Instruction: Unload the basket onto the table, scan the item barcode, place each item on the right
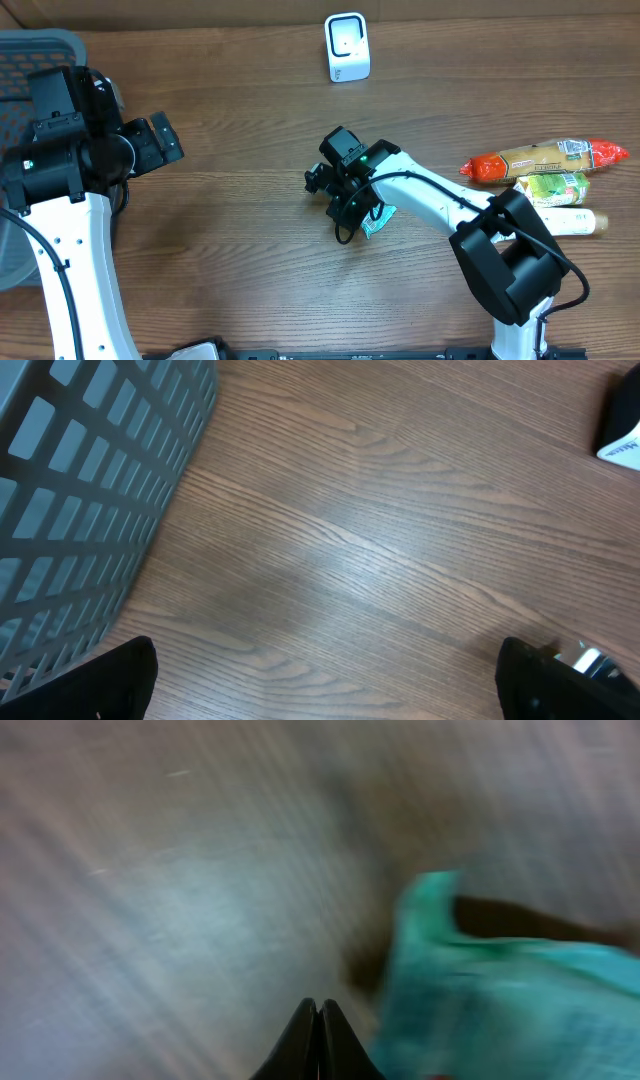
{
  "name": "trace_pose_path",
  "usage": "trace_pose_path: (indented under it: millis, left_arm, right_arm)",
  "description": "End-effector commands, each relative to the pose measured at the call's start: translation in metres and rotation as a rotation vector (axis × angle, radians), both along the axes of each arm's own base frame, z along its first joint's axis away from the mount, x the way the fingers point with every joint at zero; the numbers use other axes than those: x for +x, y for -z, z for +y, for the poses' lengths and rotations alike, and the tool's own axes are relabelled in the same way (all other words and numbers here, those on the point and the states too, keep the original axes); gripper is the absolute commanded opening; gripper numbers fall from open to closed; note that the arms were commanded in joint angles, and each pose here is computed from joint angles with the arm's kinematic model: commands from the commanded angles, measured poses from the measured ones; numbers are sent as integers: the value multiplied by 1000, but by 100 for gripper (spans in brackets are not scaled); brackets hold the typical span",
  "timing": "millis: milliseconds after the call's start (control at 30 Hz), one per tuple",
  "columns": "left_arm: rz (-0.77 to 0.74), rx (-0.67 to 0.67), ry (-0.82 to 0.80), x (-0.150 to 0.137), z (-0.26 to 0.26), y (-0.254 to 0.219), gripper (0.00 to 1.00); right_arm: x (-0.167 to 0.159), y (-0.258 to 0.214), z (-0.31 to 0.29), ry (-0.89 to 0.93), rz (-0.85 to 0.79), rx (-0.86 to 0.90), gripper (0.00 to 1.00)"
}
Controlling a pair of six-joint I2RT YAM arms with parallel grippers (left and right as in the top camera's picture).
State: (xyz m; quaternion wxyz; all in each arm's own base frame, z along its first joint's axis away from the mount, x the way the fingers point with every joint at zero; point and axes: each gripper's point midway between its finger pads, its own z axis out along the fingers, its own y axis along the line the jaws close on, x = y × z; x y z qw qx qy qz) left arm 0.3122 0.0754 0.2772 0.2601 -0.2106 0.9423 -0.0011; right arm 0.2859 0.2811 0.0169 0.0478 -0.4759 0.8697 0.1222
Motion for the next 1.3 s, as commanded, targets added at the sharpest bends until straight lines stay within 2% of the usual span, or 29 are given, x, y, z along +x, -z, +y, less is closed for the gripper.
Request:
trace_pose_path:
  millis: [0, 100, 200, 233, 300, 367, 533, 700, 833, 967, 1133, 1267]
  left_arm:
    - [-11, 10, 15, 3, 1, -4, 100]
    - [-11, 10, 15, 3, 1, -4, 100]
    - [-11, 10, 15, 3, 1, -4, 100]
    - [-11, 10, 15, 3, 1, -4, 100]
    - [-11, 10, 15, 3, 1, -4, 99]
    - [-11, 10, 15, 3, 1, -4, 100]
    - [-11, 10, 15, 3, 1, -4, 100]
    - [-11, 10, 15, 3, 1, -4, 99]
    - [-11, 10, 15, 3, 1, -4, 99]
    - [-11, 10, 15, 3, 1, -4, 99]
    - [-11, 10, 15, 3, 1, -4, 100]
    - [-11, 10, 15, 3, 1, -4, 100]
  right_arm:
    - [27, 3, -18, 116, -59, -31, 4]
    - [41, 4, -30, 165, -75, -33, 4]
    - [67, 7, -56, 353, -129, -94, 4]
    - [74, 7, -64, 411, -145, -106, 7]
    - [85, 6, -75, 515, -151, -105, 22]
    - [91, 5, -84, 609, -138, -98, 29]
    - [92, 6, -101, 805, -75, -96, 35]
    - [92, -11, -90, 802, 0, -23, 54]
    - [104, -60, -89, 816, -8, 66, 58]
    - [109, -99, -117, 845, -44, 90, 72]
    - [107, -99, -169, 881, -9, 49, 73]
    - [96, -83, -181, 904, 115, 150, 73]
